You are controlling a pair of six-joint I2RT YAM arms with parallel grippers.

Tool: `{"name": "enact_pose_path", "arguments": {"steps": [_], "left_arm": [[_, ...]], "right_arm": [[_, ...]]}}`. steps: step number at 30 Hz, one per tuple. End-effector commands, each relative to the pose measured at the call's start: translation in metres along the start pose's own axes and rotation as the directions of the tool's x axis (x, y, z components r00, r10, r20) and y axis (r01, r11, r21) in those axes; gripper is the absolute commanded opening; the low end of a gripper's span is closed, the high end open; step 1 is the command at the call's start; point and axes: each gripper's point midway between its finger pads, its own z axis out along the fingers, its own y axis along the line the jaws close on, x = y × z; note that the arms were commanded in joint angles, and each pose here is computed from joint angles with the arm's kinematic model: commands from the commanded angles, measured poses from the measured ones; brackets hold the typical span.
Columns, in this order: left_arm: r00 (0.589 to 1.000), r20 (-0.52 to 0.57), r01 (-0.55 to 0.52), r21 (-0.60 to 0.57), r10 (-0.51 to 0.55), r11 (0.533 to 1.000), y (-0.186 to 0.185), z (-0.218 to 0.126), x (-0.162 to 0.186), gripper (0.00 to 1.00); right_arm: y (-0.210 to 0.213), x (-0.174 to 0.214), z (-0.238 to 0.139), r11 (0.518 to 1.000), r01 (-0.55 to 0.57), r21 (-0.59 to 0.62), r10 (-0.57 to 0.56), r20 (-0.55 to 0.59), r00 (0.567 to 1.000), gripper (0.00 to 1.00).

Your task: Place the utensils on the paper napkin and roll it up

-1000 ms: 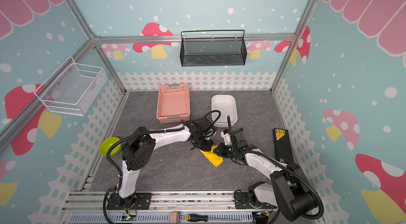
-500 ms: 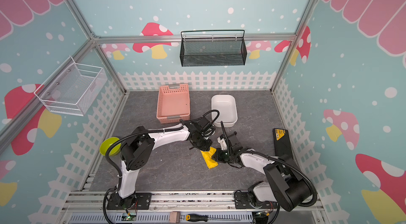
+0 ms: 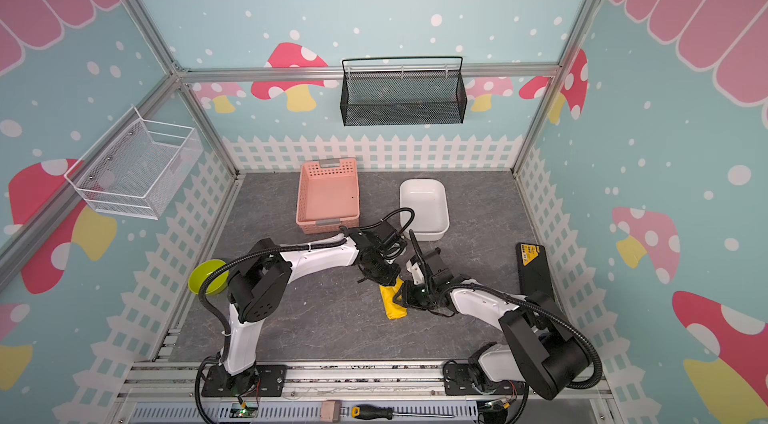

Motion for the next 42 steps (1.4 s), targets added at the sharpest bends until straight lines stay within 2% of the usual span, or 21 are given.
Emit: {"name": "enact_pose_path", "arguments": {"steps": [1,9,17,26,31,37,42], "left_arm": [[0.998,-0.057,0.017,-0.101,-0.023,0.995,0.03,0.011,0.017,0.05],[0.999,-0.037,0.012,-0.109,-0.016,0.994,0.029,0.006,0.012,0.06],[0.999,0.028,0.02,-0.102,-0.017,0.995,0.026,-0.012,-0.002,0.1],[0.991,0.128,0.04,-0.012,-0.038,0.999,0.009,-0.054,-0.018,0.15],[0.997,0.041,0.058,0.108,-0.062,0.993,-0.01,-0.044,0.001,0.16],[0.996,-0.051,0.08,0.098,-0.076,0.992,-0.001,-0.012,0.022,0.13],[0.993,-0.08,0.092,0.085,-0.085,0.992,0.007,0.002,0.028,0.12]], "right_arm": [[-0.003,0.011,0.005,1.0,-0.004,0.018,0.005,-0.054,0.999,0.37],[-0.029,0.016,0.006,0.988,-0.021,0.155,0.031,-0.062,0.998,0.34],[-0.028,0.015,0.008,0.989,-0.029,0.142,0.038,-0.055,0.998,0.16],[-0.034,0.018,0.014,0.988,-0.063,0.138,0.069,-0.043,0.997,0.1],[-0.032,0.017,0.015,0.99,-0.07,0.12,0.075,-0.041,0.996,0.1],[-0.022,0.01,0.011,0.994,-0.067,0.092,0.069,-0.019,0.997,0.13],[-0.011,0.003,0.005,0.996,-0.069,0.065,0.068,0.006,0.998,0.17]]}}
